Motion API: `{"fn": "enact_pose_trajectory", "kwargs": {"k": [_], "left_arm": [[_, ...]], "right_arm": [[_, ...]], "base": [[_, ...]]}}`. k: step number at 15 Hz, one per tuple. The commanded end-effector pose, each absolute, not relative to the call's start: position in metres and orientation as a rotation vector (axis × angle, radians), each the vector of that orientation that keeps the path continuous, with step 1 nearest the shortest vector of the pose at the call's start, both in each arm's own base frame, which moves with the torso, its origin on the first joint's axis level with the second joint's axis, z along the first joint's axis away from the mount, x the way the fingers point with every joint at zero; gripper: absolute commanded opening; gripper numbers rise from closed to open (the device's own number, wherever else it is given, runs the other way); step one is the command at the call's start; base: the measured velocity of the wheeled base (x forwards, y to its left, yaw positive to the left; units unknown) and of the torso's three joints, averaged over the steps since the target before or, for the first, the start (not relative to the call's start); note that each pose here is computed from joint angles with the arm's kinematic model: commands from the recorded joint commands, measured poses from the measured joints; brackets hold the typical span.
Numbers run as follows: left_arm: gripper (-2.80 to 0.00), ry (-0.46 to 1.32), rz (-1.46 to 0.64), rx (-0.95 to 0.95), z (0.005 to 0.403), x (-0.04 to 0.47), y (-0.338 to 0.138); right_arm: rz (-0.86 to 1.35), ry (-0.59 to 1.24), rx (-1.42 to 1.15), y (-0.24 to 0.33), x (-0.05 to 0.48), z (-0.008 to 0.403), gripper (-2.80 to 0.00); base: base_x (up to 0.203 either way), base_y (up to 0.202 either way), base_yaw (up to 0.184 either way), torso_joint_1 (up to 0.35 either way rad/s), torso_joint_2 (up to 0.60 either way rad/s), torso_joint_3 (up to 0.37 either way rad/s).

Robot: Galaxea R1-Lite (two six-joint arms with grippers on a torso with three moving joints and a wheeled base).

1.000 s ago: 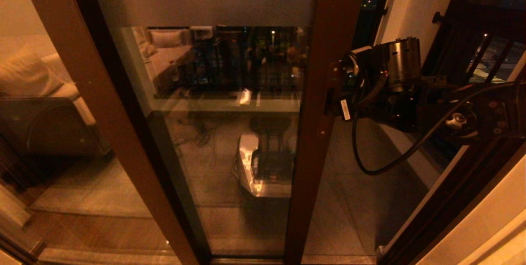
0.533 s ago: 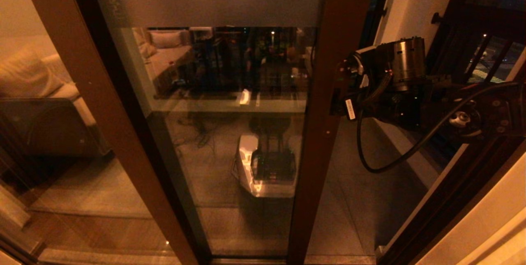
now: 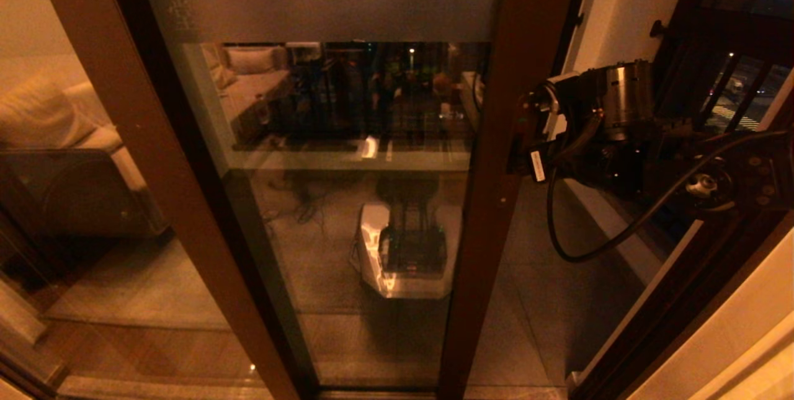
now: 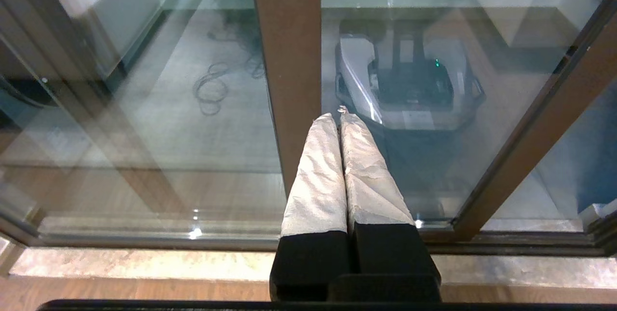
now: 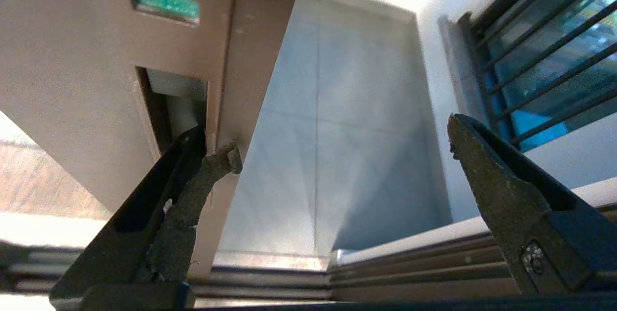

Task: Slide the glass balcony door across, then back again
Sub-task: Close the slid door

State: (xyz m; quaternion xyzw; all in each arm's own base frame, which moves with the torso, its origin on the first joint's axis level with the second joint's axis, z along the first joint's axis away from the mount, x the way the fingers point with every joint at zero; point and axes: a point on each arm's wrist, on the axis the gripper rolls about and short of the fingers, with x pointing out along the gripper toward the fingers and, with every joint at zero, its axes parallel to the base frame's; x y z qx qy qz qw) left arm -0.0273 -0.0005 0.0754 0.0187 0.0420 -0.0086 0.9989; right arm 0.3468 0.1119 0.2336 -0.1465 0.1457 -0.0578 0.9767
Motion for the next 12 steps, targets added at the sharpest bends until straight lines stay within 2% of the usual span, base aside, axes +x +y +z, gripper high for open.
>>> {"fn": "enact_pose_trajectory", "kwargs": {"k": [1,12], "left_arm": [[-2.8,0.086,-0.017,0.037,0.0754,-0.0272,-0.0005],[-2.8,0.086,-0.017,0.037,0.0754,-0.0272,-0.0005]], "right_arm": [[-0.12,0.279,-0.301,0.1114,0.3457,0.2307,0.0],[-0.138,0.277,-0.303,0.1023,0.3403,0.2271,0.0]], "base": [[0.0,0.0,0.0,0.0,0.0,0.0],[0.0,0.0,0.0,0.0,0.0,0.0]]}}
